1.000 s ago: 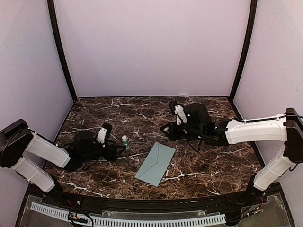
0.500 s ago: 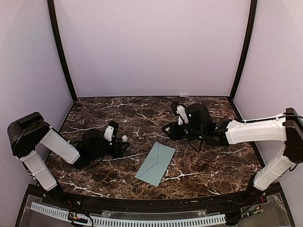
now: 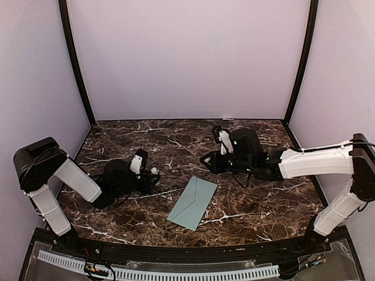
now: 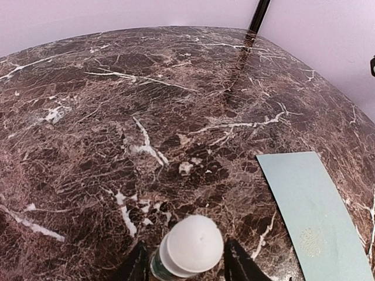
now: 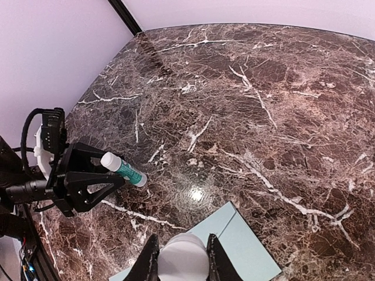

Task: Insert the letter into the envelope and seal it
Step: Pick up the solid glue from the center of the board, then place the solid glue cap at the center of the board.

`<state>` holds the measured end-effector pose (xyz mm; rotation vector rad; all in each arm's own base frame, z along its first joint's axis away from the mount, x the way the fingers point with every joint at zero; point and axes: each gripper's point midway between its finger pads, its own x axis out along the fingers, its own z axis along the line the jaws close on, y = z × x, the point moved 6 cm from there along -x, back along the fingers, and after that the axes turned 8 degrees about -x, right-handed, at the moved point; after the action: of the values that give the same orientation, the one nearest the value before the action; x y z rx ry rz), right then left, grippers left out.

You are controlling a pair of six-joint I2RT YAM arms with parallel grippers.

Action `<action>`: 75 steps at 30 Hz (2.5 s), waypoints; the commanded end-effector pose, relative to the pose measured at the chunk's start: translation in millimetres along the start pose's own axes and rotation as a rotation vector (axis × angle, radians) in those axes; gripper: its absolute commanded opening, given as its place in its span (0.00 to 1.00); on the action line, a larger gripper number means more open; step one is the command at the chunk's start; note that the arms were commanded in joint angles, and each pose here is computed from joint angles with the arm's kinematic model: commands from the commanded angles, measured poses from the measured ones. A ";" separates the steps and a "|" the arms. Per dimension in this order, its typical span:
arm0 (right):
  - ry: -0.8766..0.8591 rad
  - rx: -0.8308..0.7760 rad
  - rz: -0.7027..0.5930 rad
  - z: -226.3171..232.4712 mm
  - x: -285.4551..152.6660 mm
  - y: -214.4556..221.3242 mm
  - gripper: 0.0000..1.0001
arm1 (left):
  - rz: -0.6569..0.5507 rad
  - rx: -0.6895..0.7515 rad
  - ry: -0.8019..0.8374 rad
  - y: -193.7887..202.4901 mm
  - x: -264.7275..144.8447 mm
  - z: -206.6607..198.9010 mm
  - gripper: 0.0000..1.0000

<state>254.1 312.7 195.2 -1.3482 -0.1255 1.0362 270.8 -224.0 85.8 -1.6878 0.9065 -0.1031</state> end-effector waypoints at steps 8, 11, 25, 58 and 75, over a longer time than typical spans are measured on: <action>-0.010 0.019 -0.016 -2.1 4.0 -0.8 0.05 | -0.055 0.014 -0.002 -13.4 6.5 -3.0 0.27; -0.006 0.018 -0.015 -2.6 4.0 -0.5 0.04 | -0.055 0.021 -0.001 -13.3 6.6 -3.1 0.21; 0.195 0.077 0.075 -62.6 23.9 39.8 0.04 | -0.063 -0.045 0.077 -56.6 -26.6 -28.4 0.09; 0.345 0.068 0.187 -99.4 44.3 85.2 0.55 | 0.087 -0.124 0.443 -149.0 -90.9 -101.0 0.05; -0.484 -0.225 -0.256 46.3 -96.3 -66.9 0.67 | 0.032 0.050 0.949 -194.9 -142.4 -162.1 0.03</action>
<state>248.7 261.4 271.0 -1.3540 -0.3731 0.9105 205.5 -252.7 330.0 -1.6727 1.5137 -0.7052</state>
